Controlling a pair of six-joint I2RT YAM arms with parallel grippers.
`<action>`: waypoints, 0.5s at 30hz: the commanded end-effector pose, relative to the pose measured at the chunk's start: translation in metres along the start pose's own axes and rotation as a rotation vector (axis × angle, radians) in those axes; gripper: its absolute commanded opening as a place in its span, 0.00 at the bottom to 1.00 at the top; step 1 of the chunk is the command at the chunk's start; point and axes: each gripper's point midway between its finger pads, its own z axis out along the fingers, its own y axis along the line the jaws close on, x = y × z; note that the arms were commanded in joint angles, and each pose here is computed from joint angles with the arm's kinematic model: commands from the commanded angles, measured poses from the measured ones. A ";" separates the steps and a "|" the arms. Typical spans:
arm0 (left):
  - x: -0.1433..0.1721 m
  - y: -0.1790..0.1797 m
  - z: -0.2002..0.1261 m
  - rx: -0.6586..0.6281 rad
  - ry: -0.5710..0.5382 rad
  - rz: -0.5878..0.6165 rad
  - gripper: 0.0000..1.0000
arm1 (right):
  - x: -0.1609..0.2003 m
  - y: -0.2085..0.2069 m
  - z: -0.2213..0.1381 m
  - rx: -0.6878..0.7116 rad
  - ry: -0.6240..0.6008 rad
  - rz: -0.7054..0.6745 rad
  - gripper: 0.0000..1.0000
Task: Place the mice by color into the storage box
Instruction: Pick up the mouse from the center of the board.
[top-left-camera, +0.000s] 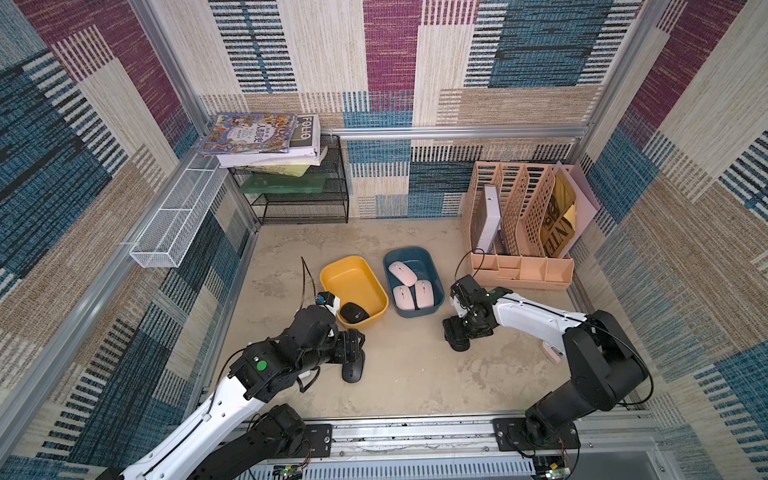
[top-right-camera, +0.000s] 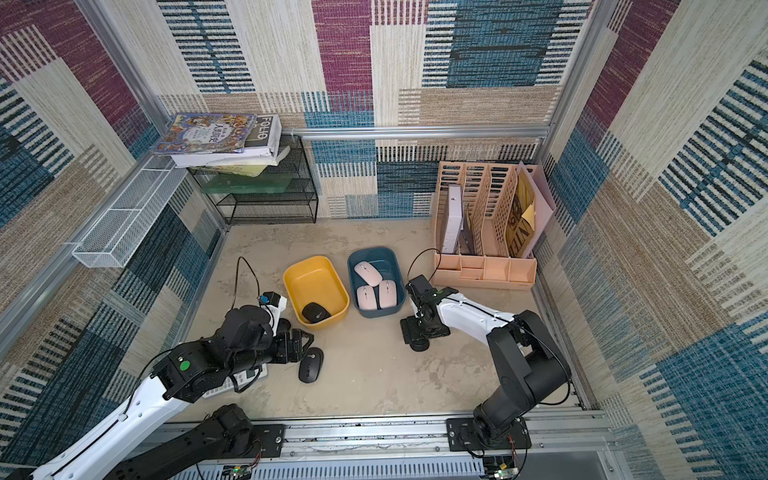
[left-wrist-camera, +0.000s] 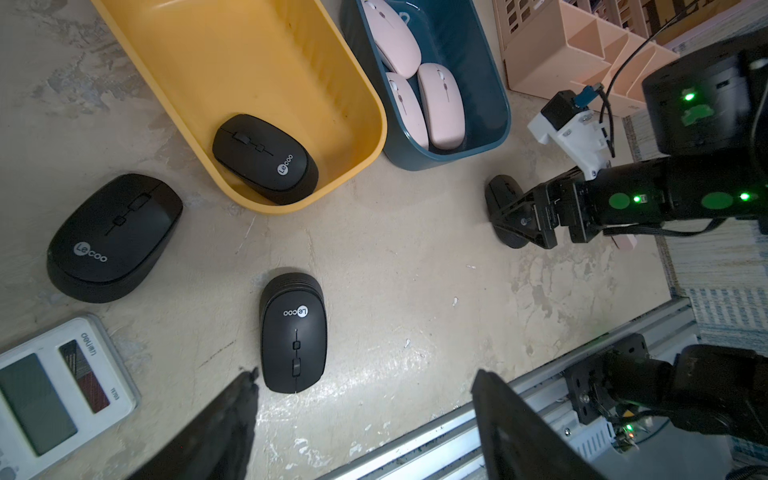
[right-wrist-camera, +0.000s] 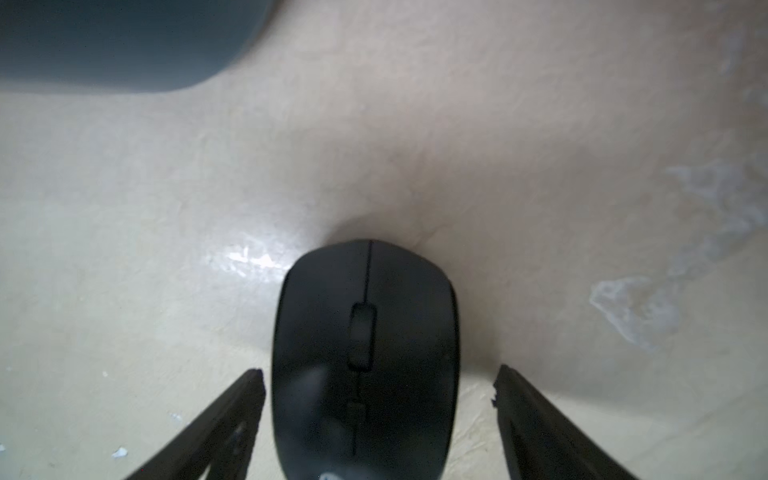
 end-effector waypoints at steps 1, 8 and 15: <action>-0.003 0.007 -0.002 -0.035 -0.022 0.006 0.86 | -0.002 -0.003 0.004 0.027 -0.003 -0.004 0.81; -0.009 0.015 -0.008 -0.053 -0.065 -0.024 0.87 | -0.006 0.004 0.004 0.013 -0.015 -0.011 0.60; -0.027 0.017 -0.031 -0.045 -0.163 0.000 0.91 | -0.038 0.029 -0.045 -0.004 -0.138 -0.057 0.49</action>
